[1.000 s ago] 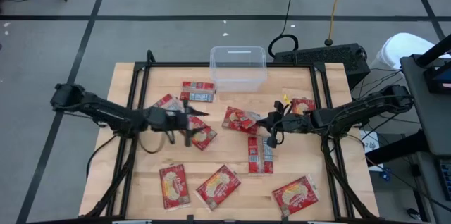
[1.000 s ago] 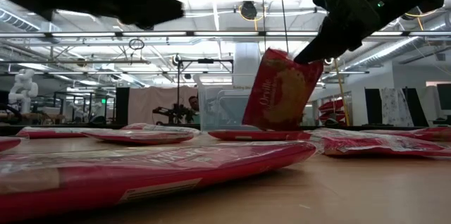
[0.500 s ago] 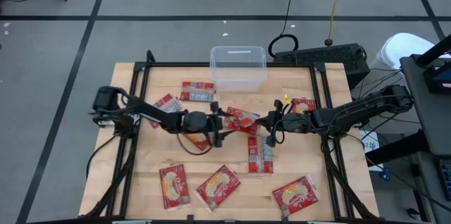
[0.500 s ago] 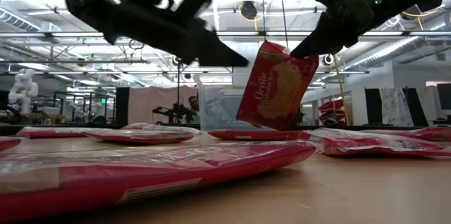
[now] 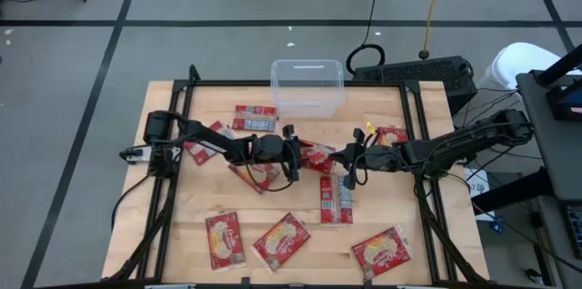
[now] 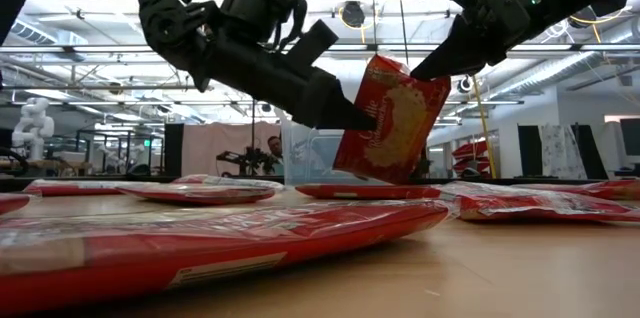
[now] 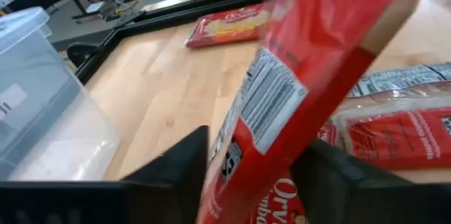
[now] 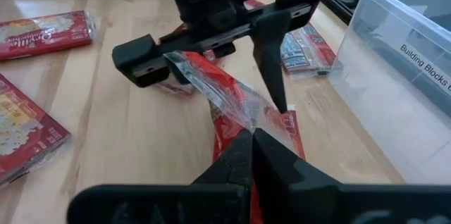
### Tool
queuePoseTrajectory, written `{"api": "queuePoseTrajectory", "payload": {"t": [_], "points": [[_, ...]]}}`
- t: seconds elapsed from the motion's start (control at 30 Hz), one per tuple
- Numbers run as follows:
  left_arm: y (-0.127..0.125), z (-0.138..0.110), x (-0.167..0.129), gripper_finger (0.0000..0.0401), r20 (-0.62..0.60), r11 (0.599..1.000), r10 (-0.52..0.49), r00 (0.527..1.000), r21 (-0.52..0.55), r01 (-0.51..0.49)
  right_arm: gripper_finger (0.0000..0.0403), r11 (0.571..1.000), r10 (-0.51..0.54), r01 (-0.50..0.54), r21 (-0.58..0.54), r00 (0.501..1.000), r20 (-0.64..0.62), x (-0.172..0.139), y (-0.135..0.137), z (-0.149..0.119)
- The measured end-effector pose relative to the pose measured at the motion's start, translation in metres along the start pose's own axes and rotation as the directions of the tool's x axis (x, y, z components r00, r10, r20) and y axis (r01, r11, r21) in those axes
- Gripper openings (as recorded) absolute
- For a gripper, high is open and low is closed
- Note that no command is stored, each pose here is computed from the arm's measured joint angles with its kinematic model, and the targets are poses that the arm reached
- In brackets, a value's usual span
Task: Sort popcorn bags into baskets
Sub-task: Put the popcorn bags into the transparent bin
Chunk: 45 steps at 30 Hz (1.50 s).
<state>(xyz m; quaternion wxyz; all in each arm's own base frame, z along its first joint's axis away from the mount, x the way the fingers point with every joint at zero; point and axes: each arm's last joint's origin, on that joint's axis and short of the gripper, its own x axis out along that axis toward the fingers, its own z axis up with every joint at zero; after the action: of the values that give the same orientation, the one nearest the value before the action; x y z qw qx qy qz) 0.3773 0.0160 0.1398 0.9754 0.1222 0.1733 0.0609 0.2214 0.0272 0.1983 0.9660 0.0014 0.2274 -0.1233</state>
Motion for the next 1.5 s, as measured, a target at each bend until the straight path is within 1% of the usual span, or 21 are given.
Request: {"api": "queuePoseTrajectory", "payload": {"t": [0.07,0.17,0.2,0.23,0.33,0.4,0.47,0.53,0.6,0.7,0.77,0.83,0.9,1.03,1.13,1.2,1.33,1.5], "points": [[0.001,0.0,-0.002,0.0121,-0.011,1.0,0.0,1.0,-0.021,0.0,0.0,1.0,0.0,0.0,0.001,1.0,0.0,0.0,0.0,0.0],[0.003,0.005,-0.007,0.0046,-0.03,1.0,-0.008,1.0,-0.023,0.007,0.0,1.0,0.0,0.0,0.015,1.0,0.002,0.0,0.0,0.0],[0.003,0.006,-0.009,0.0027,-0.04,1.0,-0.012,0.999,-0.023,0.011,0.0,1.0,0.0,0.0,0.024,1.0,0.005,0.0,0.0,0.001],[0.003,0.008,-0.01,0.0019,-0.047,0.999,-0.015,0.999,-0.032,0.013,0.0,1.0,0.0,0.0,0.029,1.0,0.007,0.0,0.0,0.001],[0.003,0.016,-0.02,0.0028,-0.077,0.997,-0.029,0.997,-0.08,0.023,0.0007,0.999,-0.001,0.001,0.035,1.0,0.016,-0.001,0.001,0.002],[0.005,0.023,-0.028,0.0036,-0.095,0.993,-0.036,0.995,-0.112,0.025,0.0021,0.998,-0.045,0.043,0.04,0.998,0.05,-0.002,0.003,0.004],[0.007,0.03,-0.039,0.0034,-0.134,0.99,-0.047,0.99,-0.14,0.028,0.0042,0.996,-0.086,0.082,0.038,0.992,0.091,-0.004,0.005,0.007],[0.01,0.037,-0.05,0.0023,-0.156,0.985,-0.051,0.986,-0.172,0.023,0.0066,0.992,-0.121,0.118,0.031,0.985,0.123,-0.006,0.007,0.011],[0.013,0.041,-0.062,0.0018,-0.203,0.979,-0.059,0.978,-0.202,0.017,0.009,0.99,-0.142,0.14,0.027,0.979,0.144,-0.007,0.009,0.017],[0.017,0.048,-0.077,0.0018,-0.23,0.97,-0.063,0.971,-0.244,0.005,0.0128,0.987,-0.16,0.157,0.03,0.973,0.167,-0.006,0.01,0.027],[0.018,0.051,-0.085,0.0024,-0.25,0.967,-0.069,0.966,-0.253,0.004,0.0153,0.987,-0.158,0.157,0.02,0.972,0.174,-0.004,0.013,0.033],[0.017,0.052,-0.092,0.0028,-0.286,0.971,-0.08,0.955,-0.238,0.01,0.0178,0.988,-0.157,0.155,0.025,0.971,0.183,-0.001,0.016,0.043],[0.018,0.052,-0.102,0.0026,-0.347,0.974,-0.093,0.933,-0.227,0.013,0.0201,0.988,-0.155,0.153,0.028,0.968,0.199,0.004,0.021,0.054],[0.019,0.062,-0.114,0.0018,-0.393,0.968,-0.106,0.913,-0.252,0.004,0.0235,0.986,-0.165,0.169,-0.01,0.972,0.168,0.024,0.029,0.062],[0.018,0.068,-0.117,0.0018,-0.436,0.972,-0.109,0.893,-0.237,0.002,0.0246,0.983,-0.175,0.18,-0.021,0.973,0.149,0.039,0.033,0.06],[0.02,0.076,-0.122,0.0018,-0.482,0.975,-0.108,0.869,-0.221,-0.002,0.0248,0.983,-0.175,0.181,-0.043,0.977,0.121,0.046,0.036,0.054],[0.032,0.102,-0.134,0.0025,-0.542,0.982,-0.081,0.837,-0.187,-0.026,0.0246,0.981,-0.166,0.171,-0.087,0.984,0.061,0.048,0.042,0.043],[0.056,0.145,-0.151,0.0018,-0.54,0.993,-0.017,0.841,-0.11,-0.05,0.0236,0.98,-0.158,0.157,-0.121,0.987,0.0,0.047,0.046,0.029]]}}
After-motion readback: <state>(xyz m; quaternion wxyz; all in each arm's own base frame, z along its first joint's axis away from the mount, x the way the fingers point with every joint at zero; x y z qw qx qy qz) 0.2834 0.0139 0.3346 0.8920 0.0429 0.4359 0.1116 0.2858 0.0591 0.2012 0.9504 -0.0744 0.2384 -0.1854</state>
